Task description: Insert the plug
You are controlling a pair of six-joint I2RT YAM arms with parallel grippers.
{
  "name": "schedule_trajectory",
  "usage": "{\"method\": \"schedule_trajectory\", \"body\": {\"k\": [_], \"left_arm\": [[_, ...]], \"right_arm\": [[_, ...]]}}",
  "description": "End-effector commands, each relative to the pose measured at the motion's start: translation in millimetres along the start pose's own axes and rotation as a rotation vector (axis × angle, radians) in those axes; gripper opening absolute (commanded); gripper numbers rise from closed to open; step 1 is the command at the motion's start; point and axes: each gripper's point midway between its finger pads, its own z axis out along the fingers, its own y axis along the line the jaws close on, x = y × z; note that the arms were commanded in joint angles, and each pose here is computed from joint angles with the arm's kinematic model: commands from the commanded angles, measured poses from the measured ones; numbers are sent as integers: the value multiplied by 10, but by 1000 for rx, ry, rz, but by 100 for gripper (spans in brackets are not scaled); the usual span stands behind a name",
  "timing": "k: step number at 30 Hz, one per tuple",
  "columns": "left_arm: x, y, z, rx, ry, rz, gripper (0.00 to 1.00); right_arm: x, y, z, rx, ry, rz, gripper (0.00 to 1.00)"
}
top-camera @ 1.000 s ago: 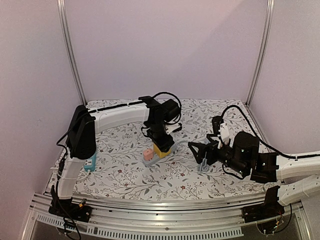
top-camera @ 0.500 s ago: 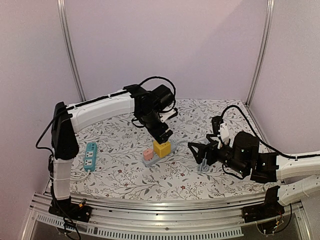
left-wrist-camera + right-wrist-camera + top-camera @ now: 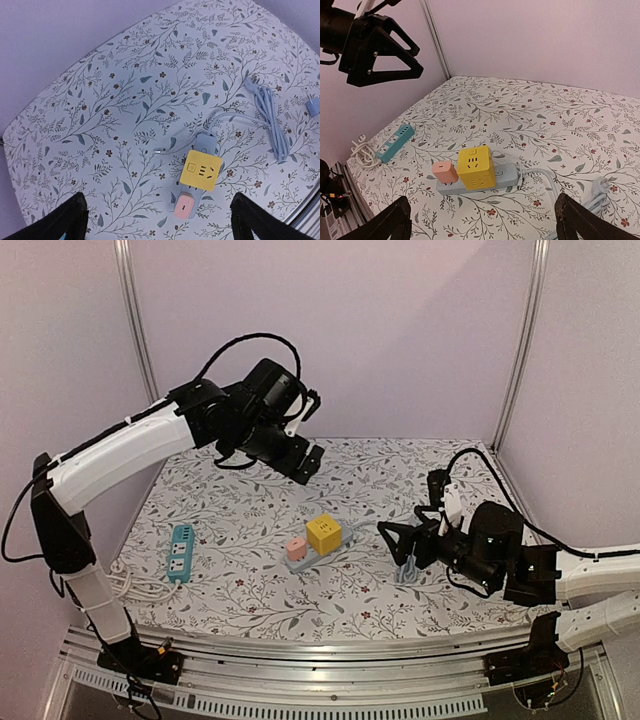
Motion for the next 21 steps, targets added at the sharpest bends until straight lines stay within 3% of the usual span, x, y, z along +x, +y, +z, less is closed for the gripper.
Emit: {"method": "schedule_trajectory", "body": {"k": [1,4,6,21], "left_arm": [[121,109,-190,8,-72,-213,100],[265,252,-373,14,-197,-345,100],[501,358,-390,-2,-216,-403,99],[1789,1413,-355,-473,-147,-551,100]], "right_arm": [[-111,-46,-41,24,-36,6,99],[-114,-48,-42,24,-37,12,99],[-107,-40,-41,20,-32,17,99],[-106,-32,-31,18,-28,30,99]]}}
